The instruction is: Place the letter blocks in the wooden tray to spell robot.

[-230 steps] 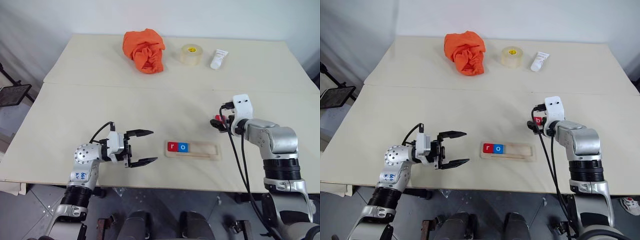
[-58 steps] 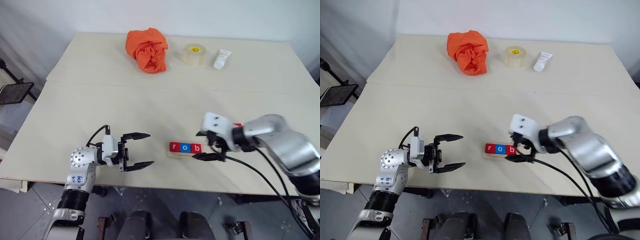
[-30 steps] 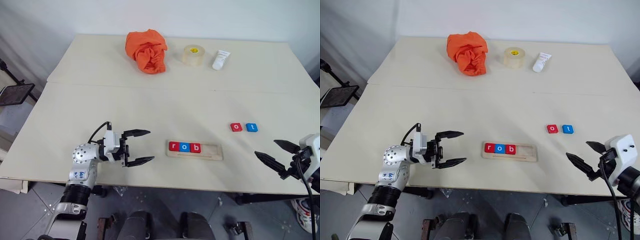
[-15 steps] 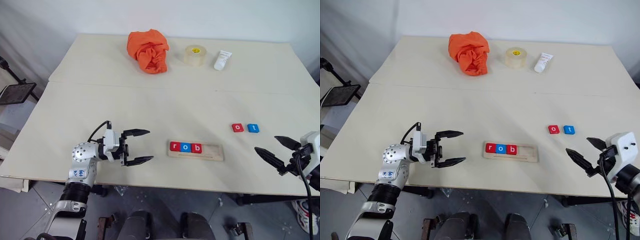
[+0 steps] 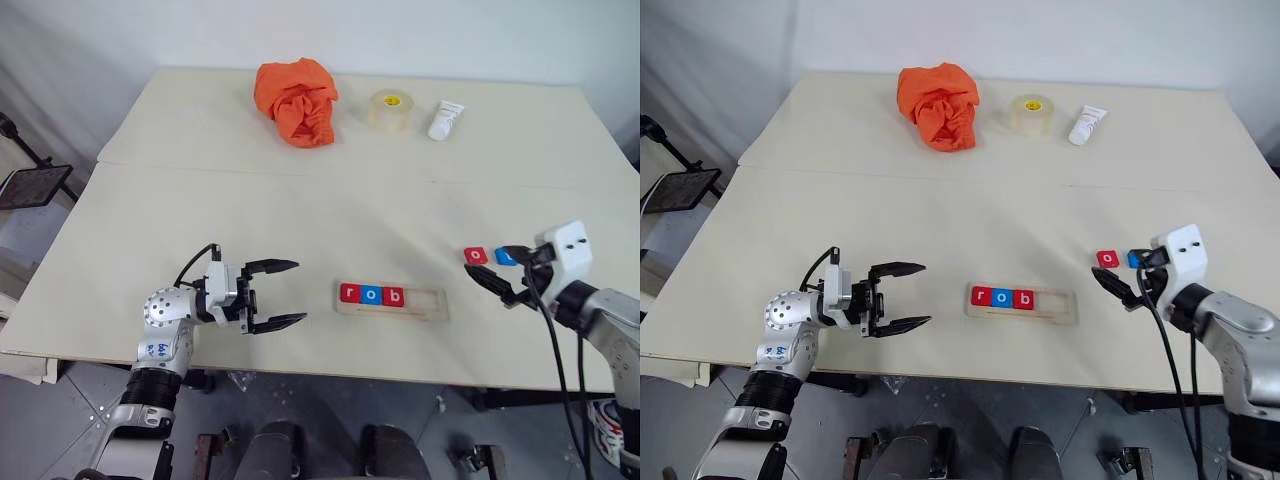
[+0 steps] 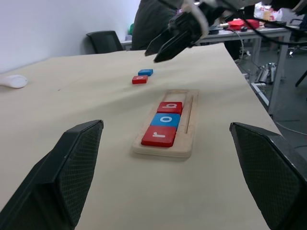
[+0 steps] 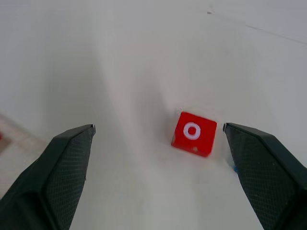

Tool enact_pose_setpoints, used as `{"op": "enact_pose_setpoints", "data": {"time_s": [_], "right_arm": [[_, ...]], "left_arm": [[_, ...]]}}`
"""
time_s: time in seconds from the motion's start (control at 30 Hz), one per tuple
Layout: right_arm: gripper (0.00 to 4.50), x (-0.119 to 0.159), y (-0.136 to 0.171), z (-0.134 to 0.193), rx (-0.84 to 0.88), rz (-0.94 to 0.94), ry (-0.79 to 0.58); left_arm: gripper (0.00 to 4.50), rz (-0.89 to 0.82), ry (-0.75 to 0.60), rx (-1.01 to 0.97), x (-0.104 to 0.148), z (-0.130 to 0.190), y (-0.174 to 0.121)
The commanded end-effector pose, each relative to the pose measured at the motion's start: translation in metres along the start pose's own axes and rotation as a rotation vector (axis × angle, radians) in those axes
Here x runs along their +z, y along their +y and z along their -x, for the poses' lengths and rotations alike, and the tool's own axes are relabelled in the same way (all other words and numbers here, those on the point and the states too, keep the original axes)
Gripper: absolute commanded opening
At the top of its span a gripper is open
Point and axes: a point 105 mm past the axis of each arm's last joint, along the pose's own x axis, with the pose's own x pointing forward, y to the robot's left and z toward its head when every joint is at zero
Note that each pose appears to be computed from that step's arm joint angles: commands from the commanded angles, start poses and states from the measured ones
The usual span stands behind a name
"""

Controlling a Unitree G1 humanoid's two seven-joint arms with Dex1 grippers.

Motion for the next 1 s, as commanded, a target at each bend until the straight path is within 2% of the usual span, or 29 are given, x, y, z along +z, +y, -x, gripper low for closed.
{"op": "enact_pose_setpoints", "data": {"time_s": [0.03, 0.27, 0.53, 0.83, 1.0], "right_arm": [[4.48, 0.001, -0.012, -0.010, -0.061, -0.001, -0.011], [4.48, -0.013, -0.022, -0.030, -0.091, -0.042, 0.022], [4.48, -0.024, -0.019, -0.038, -0.080, -0.093, 0.046], [1.45, -0.023, -0.016, -0.039, -0.101, -0.110, 0.079], [1.45, -0.007, -0.012, -0.040, -0.086, -0.087, 0.052]], "left_arm": [[4.50, -0.046, -0.020, 0.002, 0.010, -0.001, -0.002], [4.50, -0.047, -0.006, 0.031, 0.010, 0.005, -0.006], [4.50, -0.045, -0.008, 0.040, 0.010, 0.003, -0.007], [4.50, -0.046, -0.009, 0.047, 0.009, 0.002, -0.004], [4.50, -0.045, -0.015, 0.048, 0.007, -0.001, -0.003]]}}
